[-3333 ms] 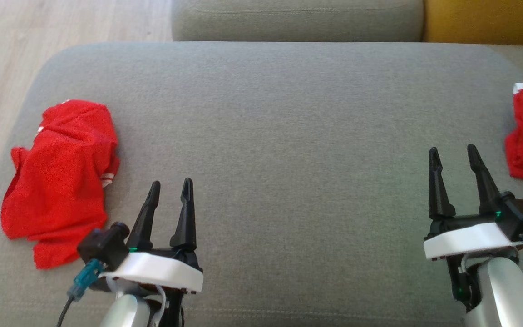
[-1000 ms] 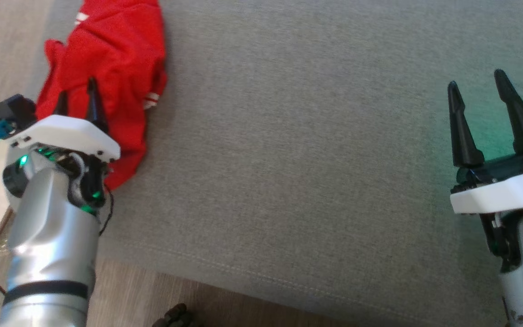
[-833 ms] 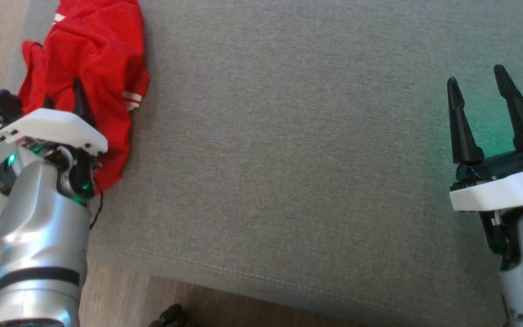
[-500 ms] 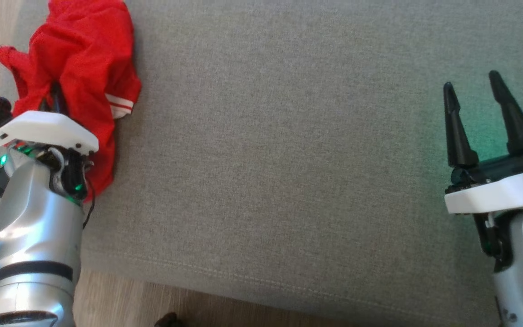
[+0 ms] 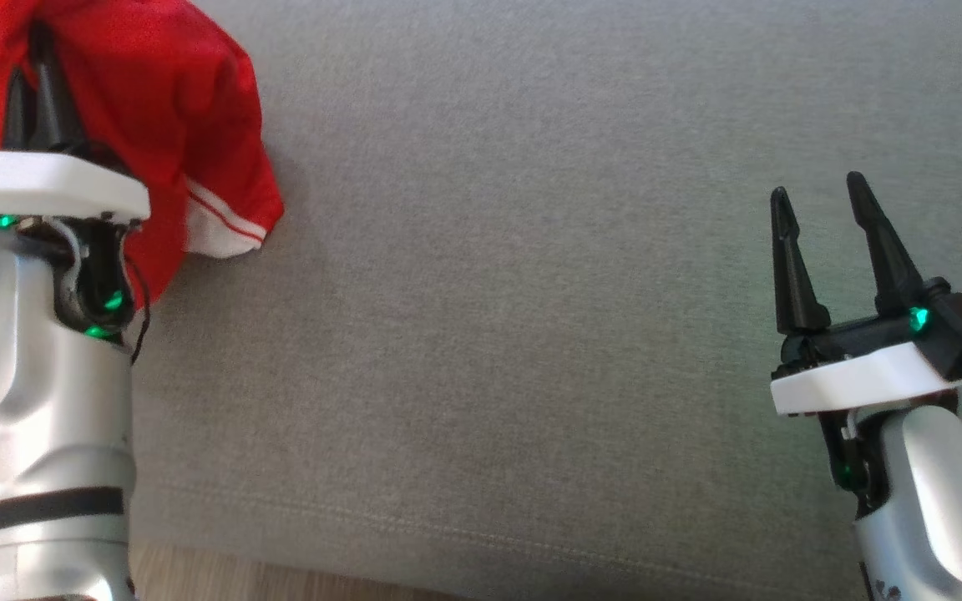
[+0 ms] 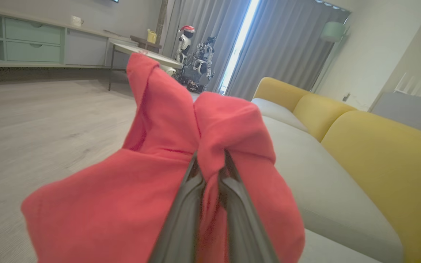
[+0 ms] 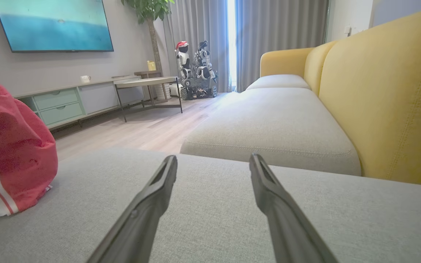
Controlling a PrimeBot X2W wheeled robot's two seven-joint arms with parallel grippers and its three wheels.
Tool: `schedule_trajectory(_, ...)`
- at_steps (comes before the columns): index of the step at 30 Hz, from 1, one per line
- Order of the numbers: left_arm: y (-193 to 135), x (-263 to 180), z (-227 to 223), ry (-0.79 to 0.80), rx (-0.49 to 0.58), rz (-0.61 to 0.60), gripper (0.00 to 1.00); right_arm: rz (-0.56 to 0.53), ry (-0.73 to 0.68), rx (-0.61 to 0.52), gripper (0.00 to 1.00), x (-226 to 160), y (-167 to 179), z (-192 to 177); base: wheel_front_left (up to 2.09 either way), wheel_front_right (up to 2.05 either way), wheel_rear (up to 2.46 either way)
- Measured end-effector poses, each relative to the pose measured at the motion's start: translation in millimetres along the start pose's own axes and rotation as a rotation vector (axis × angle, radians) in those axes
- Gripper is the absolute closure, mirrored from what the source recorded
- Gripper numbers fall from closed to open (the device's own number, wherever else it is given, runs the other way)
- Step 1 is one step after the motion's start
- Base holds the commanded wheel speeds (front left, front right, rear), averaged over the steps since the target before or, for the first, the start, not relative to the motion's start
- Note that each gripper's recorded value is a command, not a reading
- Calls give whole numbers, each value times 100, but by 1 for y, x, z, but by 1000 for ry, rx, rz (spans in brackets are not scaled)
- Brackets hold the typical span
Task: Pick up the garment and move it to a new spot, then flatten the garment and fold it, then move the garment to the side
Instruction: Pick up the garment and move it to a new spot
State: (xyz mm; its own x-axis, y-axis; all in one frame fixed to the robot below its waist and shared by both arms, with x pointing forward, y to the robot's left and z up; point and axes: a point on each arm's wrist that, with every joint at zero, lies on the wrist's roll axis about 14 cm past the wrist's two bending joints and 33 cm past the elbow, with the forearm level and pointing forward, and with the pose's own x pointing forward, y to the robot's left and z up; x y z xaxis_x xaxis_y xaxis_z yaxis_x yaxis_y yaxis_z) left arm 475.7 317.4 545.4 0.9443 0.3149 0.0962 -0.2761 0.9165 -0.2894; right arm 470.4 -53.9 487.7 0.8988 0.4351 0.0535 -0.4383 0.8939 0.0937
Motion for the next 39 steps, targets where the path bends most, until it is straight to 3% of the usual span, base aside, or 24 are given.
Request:
schedule_trajectory(4, -40, 2, 19, -49, -25, -89, 100, -32, -25, -4, 0, -9, -6, 11, 0, 0, 0)
schedule_trajectory(11, -149, -2, 10, -19, -41, -327, 100, -114, -40, -1, 0, -26, -28, 17, 0, 0, 0)
schedule_trajectory(13, -188, -8, -12, 35, -47, -417, 100, -154, -37, -9, 0, -34, -42, 15, 0, 0, 0)
schedule_trajectory(22, -296, -44, -107, 264, -83, -662, 100, -262, -95, -31, 0, -40, -84, 33, 0, 0, 0)
schedule_trajectory(23, -322, -53, -120, 296, -110, -718, 100, -290, -95, -31, 0, -45, -91, 32, 0, 0, 0)
schedule_trajectory(30, -383, -90, -151, 391, -153, -869, 100, -383, -48, -28, 0, -71, -117, 20, 0, 0, 0)
schedule_trajectory(31, -390, -97, -154, 405, -159, -890, 84, -396, -45, -29, 0, -74, -120, 19, 0, 0, 0)
schedule_trajectory(32, -396, -103, -158, 421, -164, -908, 49, -407, -43, -29, 0, -77, -122, 19, 0, 0, 0)
schedule_trajectory(33, -401, -110, -161, 435, -170, -924, 0, -415, -42, -31, 0, -80, -124, 19, 0, 0, 0)
schedule_trajectory(39, -408, -128, -166, 478, -151, -960, 0, -424, -61, -26, 0, -81, -125, 26, 0, 0, 0)
